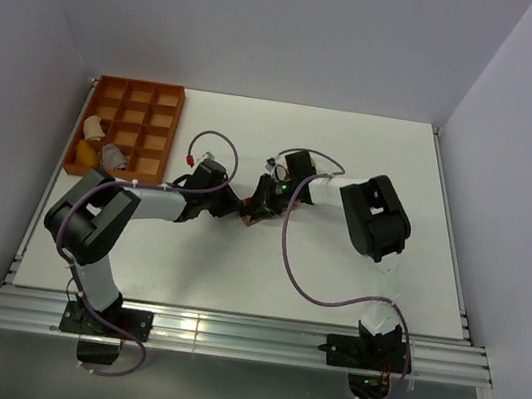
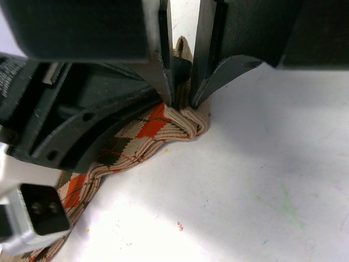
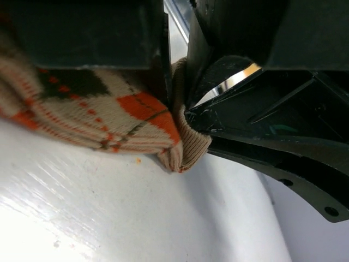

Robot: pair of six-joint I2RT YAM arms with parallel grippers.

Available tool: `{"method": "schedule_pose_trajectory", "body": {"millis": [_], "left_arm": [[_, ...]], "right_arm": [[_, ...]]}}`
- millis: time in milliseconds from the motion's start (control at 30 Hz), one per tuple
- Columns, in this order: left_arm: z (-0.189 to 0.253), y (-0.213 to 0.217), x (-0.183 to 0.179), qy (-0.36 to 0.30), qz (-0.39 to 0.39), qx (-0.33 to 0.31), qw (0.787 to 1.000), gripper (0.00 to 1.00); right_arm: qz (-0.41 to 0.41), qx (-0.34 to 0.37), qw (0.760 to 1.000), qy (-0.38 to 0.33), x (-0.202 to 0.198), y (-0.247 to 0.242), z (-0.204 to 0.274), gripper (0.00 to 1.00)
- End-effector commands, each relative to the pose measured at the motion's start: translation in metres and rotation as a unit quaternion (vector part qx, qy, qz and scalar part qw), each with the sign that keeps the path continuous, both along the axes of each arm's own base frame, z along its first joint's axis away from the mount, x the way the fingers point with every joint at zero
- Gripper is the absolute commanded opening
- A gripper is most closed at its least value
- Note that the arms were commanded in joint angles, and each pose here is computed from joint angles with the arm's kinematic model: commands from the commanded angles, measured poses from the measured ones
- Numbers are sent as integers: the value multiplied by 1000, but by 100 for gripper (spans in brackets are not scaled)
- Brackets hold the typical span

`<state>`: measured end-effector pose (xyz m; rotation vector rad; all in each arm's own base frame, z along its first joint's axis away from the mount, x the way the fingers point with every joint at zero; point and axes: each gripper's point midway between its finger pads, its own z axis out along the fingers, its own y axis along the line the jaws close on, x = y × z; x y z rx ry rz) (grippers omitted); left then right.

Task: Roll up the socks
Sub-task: Roll the sock at the center of the board.

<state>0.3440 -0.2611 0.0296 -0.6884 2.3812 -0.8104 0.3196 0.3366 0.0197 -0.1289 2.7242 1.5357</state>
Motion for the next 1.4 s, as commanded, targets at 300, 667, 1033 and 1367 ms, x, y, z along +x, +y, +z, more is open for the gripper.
{"method": "schedule_pose_trajectory", "body": {"millis": [300,667,1033,1367], "left_arm": [[-34,16,-10,47,6,65,997,25],[-19,9,-3,28,-4,57,998,25],[-6,6,0,19,-9,53,998,25],[-5,5,0,18,-12,54,998,24]], "right_arm": [[-29,-115,985,-128,9,-39,14,30],[-10,-106,953,-283,5,-35,52,44],[0,-162,877,-453,4,-15,57,52],[-18,-180,826,-534,7,-19,64,52]]}}
